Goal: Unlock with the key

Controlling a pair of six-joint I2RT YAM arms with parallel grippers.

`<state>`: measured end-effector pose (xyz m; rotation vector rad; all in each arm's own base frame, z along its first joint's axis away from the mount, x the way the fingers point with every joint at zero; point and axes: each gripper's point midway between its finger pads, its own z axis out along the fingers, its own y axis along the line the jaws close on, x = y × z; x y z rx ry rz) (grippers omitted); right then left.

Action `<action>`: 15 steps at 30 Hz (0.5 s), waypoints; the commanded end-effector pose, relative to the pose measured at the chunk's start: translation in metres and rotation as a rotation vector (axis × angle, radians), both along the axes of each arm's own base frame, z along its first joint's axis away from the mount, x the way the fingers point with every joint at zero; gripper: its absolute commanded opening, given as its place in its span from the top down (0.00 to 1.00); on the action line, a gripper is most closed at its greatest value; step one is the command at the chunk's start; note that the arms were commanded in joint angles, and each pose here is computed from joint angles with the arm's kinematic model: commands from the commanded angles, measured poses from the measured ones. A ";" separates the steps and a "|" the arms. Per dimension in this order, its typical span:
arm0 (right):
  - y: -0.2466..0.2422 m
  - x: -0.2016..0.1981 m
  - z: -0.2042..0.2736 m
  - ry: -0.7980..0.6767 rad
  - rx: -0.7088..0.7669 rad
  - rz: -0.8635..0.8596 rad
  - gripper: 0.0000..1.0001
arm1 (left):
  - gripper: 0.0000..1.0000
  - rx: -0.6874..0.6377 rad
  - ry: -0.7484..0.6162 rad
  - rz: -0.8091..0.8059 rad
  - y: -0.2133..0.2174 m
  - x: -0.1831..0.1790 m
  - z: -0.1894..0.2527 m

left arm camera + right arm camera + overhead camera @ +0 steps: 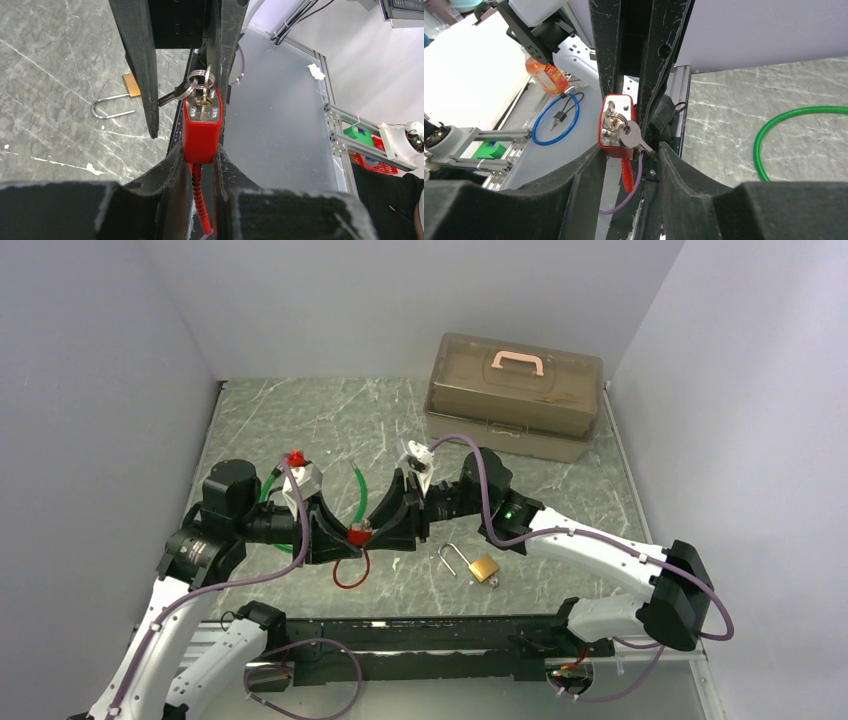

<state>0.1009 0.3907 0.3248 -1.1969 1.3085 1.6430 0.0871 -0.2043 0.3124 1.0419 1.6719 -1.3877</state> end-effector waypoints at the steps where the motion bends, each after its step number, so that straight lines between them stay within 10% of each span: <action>1: -0.004 0.000 0.047 -0.082 0.124 -0.021 0.54 | 0.97 -0.046 -0.090 -0.050 0.000 -0.009 0.020; 15: -0.005 -0.002 0.064 -0.106 0.198 -0.024 0.63 | 0.97 -0.042 -0.086 -0.047 0.000 -0.010 0.018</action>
